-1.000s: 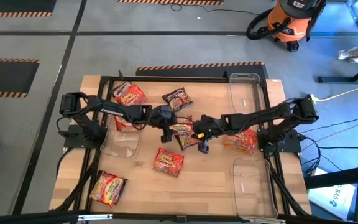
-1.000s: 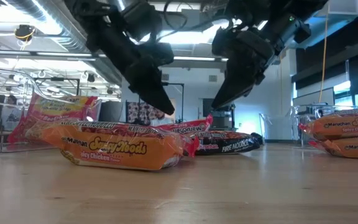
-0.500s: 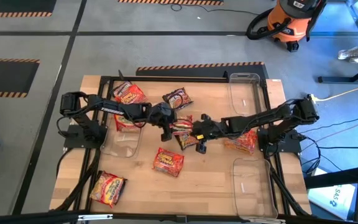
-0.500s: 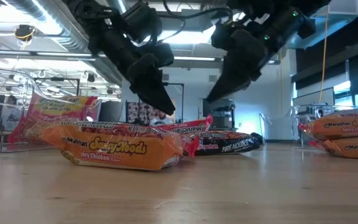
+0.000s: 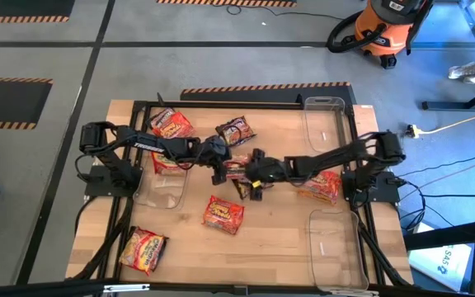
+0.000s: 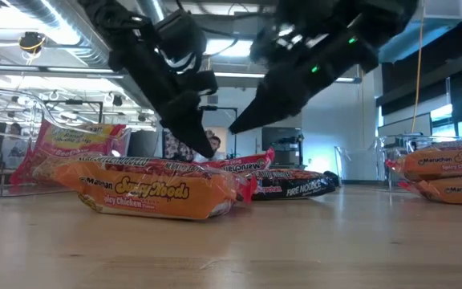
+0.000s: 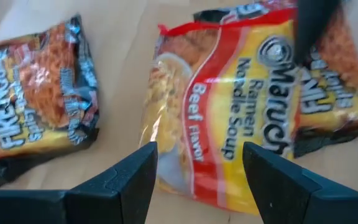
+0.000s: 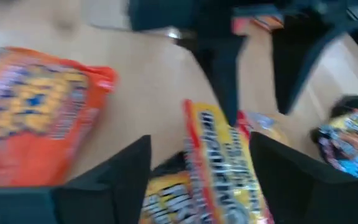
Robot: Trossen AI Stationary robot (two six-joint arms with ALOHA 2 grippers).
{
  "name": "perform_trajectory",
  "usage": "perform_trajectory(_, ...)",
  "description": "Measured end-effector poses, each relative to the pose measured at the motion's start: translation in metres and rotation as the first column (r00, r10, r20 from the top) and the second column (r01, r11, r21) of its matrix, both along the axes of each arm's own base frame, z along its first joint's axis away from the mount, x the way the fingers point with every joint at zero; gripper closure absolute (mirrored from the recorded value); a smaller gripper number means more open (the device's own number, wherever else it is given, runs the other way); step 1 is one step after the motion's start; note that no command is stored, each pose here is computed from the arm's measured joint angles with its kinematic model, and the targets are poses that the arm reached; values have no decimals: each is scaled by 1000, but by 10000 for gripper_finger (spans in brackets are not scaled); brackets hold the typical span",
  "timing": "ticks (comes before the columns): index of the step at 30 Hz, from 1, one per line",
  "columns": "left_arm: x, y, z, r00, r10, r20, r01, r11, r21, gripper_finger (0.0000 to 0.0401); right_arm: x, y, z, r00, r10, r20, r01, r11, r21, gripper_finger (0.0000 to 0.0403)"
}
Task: Sort Maruchan noodles
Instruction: Put the red noodle pack into the middle transparent bin
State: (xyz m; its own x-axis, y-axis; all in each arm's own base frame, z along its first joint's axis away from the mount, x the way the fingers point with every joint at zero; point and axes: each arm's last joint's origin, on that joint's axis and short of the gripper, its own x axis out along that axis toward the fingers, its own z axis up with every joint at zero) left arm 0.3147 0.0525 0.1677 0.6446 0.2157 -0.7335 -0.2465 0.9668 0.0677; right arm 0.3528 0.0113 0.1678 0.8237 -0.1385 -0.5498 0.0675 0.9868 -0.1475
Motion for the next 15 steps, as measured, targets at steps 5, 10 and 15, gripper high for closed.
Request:
perform_trajectory(5,-8,5,-9,999,19,-27,-20,999,-34,172,21,-11,-13,995,-33,-98,32,999,-8,113)
perform_trajectory(10,-15,8,-18,997,54,-49,-57,996,-65,172,43,-10,-19,974,-62,-220,48,996,-69,113)
perform_trajectory(15,-18,7,-22,996,60,-63,-65,995,-71,172,60,-11,-26,942,-101,-320,66,991,-121,126)
